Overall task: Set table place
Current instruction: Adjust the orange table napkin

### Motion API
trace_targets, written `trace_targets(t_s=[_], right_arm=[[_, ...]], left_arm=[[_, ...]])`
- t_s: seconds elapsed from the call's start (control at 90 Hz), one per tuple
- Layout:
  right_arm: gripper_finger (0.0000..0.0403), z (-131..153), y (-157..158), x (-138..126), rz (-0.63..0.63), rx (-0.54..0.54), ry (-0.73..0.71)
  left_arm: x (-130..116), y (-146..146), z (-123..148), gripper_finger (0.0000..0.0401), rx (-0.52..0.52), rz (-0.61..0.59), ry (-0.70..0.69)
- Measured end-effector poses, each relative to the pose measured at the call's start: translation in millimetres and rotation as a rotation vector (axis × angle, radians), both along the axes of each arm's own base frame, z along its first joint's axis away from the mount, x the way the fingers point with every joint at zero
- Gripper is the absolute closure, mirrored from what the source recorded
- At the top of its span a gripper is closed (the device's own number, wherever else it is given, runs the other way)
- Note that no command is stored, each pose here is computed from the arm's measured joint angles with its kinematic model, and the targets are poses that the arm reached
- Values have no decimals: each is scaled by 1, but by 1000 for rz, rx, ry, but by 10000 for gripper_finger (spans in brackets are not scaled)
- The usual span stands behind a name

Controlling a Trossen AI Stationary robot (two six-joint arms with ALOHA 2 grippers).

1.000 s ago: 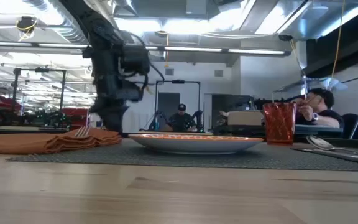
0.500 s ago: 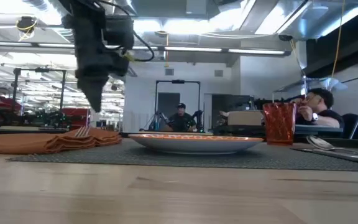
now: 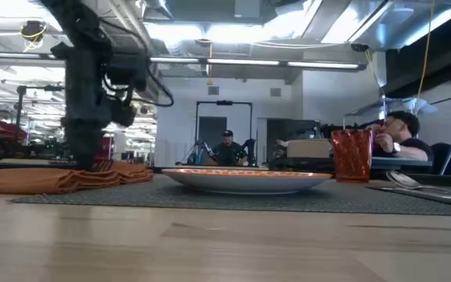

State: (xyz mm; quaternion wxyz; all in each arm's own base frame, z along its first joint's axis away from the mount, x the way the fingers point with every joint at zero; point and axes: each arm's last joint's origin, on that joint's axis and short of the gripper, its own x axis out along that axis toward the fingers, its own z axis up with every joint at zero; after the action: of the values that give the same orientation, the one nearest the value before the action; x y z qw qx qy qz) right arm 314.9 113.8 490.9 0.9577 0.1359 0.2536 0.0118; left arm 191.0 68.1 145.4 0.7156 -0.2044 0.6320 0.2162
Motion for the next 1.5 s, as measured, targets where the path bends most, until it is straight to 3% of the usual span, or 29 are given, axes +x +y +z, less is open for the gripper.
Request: trace_targets(t_s=[1.078, 1.3, 1.5], right_arm=[[403, 0, 0, 0, 0, -1, 2], [403, 0, 0, 0, 1, -1, 2], [403, -1, 0, 0, 9, -16, 1]], left_arm=[[-13, -5, 5, 401, -10, 1, 6], [-24, -15, 21, 401, -38, -10, -33], [-33, -29, 42, 401, -64, 38, -166]])
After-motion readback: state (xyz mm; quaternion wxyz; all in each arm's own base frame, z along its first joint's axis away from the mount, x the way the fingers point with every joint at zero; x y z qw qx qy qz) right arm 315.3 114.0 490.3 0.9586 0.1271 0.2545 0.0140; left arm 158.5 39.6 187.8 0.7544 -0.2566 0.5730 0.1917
